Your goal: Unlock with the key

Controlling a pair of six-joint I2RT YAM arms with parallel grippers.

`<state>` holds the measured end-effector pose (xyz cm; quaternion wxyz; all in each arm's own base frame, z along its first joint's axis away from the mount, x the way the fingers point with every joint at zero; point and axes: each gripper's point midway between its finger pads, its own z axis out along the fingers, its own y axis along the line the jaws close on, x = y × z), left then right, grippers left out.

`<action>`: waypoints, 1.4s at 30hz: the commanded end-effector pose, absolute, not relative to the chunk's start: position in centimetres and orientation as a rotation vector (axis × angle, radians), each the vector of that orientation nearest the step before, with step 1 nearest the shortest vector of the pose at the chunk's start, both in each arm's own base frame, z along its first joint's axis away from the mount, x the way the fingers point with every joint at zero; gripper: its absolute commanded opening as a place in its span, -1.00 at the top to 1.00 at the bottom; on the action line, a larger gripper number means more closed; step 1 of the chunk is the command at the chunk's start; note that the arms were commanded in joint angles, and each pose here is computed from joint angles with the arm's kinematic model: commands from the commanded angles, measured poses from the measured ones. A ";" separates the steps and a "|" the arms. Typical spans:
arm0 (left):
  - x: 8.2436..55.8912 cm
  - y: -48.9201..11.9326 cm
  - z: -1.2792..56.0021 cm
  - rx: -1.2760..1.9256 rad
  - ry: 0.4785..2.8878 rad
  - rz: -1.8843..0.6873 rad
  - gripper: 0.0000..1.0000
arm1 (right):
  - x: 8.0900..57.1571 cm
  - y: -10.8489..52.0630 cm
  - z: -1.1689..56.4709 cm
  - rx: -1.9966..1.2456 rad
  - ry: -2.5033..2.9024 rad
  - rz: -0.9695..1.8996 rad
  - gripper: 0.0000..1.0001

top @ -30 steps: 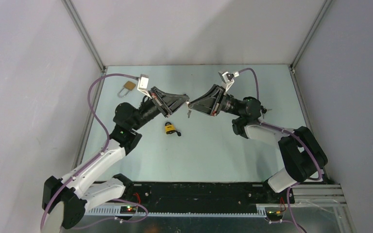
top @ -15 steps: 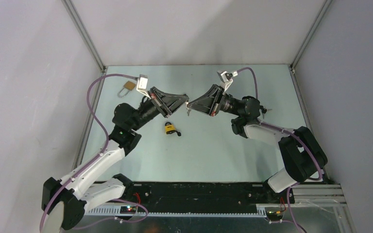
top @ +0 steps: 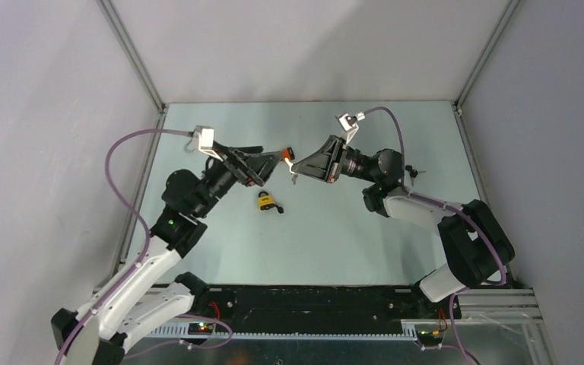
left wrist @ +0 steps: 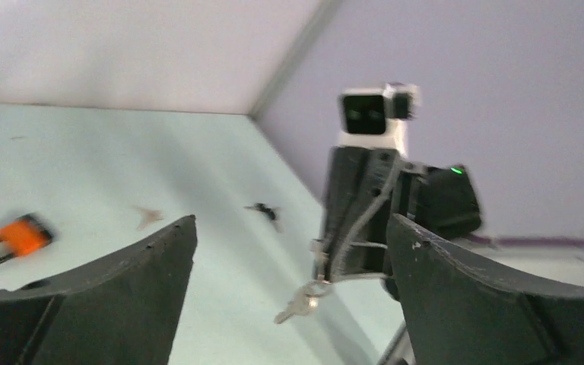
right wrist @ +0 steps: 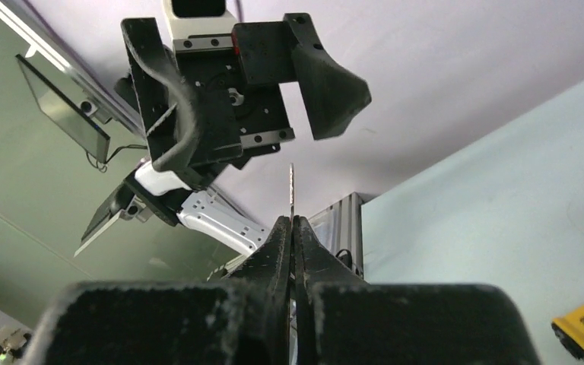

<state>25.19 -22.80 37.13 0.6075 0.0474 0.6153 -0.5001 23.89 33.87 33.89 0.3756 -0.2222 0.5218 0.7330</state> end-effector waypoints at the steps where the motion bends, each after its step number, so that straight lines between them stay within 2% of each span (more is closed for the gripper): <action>1: 27.8 -16.7 33.3 -0.095 1.633 -0.730 -0.99 | 24.1 33.4 33.9 -0.551 1.376 1.804 1.00; 6: 28.0 -11.3 30.7 -0.256 1.763 -0.415 -0.99 | 25.0 33.3 32.2 -0.470 1.486 1.739 1.00; 9: 27.9 -10.2 27.0 -0.303 1.952 -0.282 -0.98 | 25.9 33.0 30.4 -0.399 1.596 1.631 1.00; 18: 28.8 -13.3 20.0 -0.353 2.307 -0.245 -0.98 | 26.0 31.5 27.3 -0.334 1.762 1.384 1.00; 28: 30.8 -15.6 11.6 -0.423 2.634 -0.046 -0.94 | 25.1 29.6 24.7 -0.304 1.838 1.259 1.00; 38: 32.6 -16.5 6.2 -0.494 2.782 0.110 -0.84 | 24.6 28.6 23.4 -0.303 1.855 1.234 1.00; 42: 32.8 -15.9 4.2 -0.533 2.817 0.165 -0.71 | 24.6 28.4 22.9 -0.297 1.862 1.229 1.00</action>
